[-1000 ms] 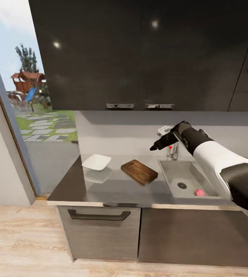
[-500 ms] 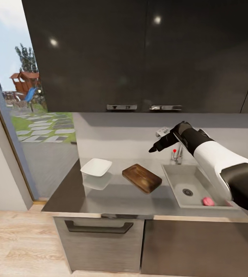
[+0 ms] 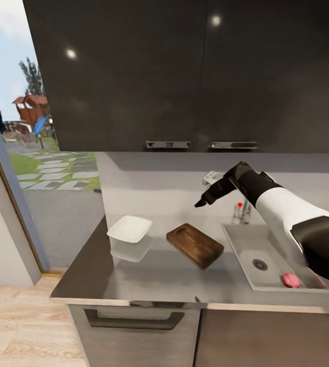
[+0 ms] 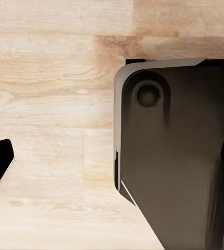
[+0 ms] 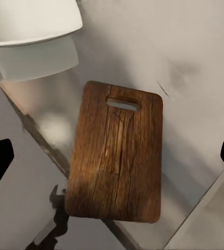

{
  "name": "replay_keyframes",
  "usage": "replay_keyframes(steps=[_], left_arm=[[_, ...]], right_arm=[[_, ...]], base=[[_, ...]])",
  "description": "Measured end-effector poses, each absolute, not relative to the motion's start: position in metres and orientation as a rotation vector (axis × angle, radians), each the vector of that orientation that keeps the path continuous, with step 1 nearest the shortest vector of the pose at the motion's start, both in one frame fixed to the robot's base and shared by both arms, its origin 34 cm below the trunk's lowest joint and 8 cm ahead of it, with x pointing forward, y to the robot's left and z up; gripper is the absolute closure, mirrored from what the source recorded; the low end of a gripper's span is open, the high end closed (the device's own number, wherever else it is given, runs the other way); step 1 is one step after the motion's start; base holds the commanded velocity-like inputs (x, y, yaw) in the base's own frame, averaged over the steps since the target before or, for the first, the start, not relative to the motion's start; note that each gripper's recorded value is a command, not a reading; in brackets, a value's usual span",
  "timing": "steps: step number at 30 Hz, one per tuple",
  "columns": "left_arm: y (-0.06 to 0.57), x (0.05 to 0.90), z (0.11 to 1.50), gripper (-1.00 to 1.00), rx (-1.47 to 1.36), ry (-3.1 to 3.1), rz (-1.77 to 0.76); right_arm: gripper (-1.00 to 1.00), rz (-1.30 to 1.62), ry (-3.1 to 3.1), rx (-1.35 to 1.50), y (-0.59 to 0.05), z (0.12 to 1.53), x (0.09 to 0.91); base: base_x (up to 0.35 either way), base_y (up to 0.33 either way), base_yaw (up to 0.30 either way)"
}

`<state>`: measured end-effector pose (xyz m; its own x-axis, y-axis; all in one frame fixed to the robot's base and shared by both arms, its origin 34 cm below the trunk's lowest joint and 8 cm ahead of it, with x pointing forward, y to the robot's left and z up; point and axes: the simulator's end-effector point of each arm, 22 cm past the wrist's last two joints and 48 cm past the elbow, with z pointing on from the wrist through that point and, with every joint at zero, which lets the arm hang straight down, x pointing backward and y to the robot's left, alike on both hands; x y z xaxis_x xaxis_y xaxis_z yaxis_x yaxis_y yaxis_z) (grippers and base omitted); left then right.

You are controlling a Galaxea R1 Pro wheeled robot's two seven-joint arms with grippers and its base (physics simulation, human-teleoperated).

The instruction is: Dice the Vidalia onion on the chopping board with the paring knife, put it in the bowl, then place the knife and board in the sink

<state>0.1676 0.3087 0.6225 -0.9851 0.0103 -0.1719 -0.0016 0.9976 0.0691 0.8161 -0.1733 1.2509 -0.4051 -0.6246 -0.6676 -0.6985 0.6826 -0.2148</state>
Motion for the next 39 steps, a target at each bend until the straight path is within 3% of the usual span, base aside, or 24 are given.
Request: replay_keyframes(steps=[28,39], left_arm=[[0.308,0.149,0.62,-1.0,-0.006,3.007,0.109],[0.308,0.146,0.62,-1.0,-0.007,3.014,0.11]], right_arm=[[-1.0,0.171,1.953,-1.439,-0.12,1.251,0.782],[-1.0,0.177,1.977,-1.432,-0.127,1.241,0.784]], base=[[0.01,0.005,0.0],[0.251,0.0,0.0]])
